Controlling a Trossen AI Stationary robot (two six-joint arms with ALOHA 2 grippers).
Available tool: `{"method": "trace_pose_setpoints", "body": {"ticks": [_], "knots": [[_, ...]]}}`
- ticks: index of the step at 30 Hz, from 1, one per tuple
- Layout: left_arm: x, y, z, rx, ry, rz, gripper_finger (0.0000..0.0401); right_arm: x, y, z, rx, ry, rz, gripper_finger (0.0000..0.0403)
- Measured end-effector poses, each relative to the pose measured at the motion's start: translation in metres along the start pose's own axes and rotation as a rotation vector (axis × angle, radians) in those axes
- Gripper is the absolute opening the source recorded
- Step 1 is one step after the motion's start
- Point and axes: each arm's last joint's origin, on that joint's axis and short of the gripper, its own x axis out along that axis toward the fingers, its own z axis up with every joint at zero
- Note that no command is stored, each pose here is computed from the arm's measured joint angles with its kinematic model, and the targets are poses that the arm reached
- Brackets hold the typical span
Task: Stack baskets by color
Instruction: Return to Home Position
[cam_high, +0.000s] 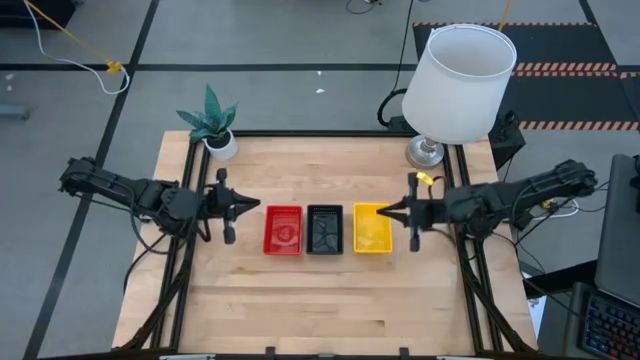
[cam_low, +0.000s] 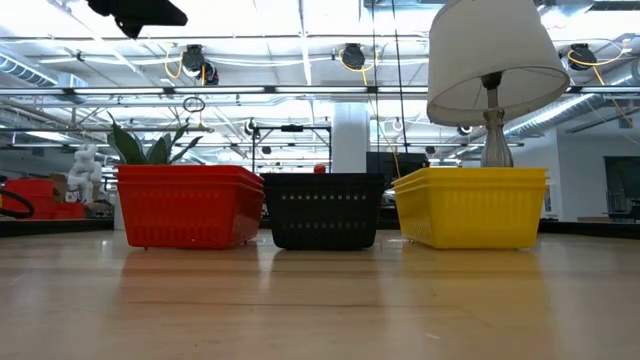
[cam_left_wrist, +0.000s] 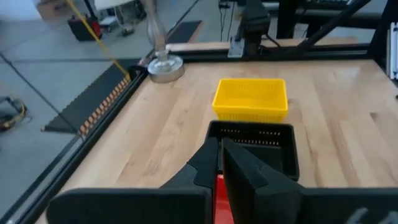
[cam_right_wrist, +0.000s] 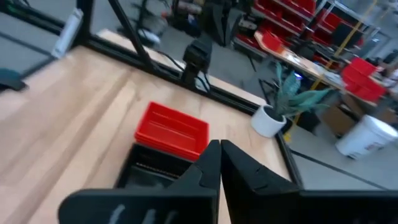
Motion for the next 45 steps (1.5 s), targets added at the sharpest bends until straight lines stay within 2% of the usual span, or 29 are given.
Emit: {"method": "trace_pose_setpoints", "body": {"ticks": [12,15,28,34,40,45], "knots": [[0.015,-0.007,-0.013,0.071,-0.200,0.004,0.0026,-0.024,-0.009,-0.024,0.001,-0.099,0.088,0.0001],[0.017,-0.007,-0.017,0.072,-0.198,0.011,0.0026,-0.025,-0.009,-0.032,-0.001,-0.100,0.103,0.0001],[0.022,0.000,-0.022,0.049,-0.189,0.057,0.0026,-0.032,-0.006,-0.080,-0.014,-0.135,0.028,0.0000],[0.024,0.004,-0.021,0.058,-0.202,0.079,0.0026,-0.035,-0.001,-0.098,-0.010,-0.221,0.078,0.0000],[0.025,0.007,-0.020,0.031,-0.206,0.049,0.0026,-0.031,0.003,-0.122,-0.006,-0.242,0.042,0.0000],[0.027,0.001,-0.031,-0.012,-0.178,-0.011,0.0026,-0.026,0.008,-0.137,0.056,-0.250,0.052,0.0000]]}}
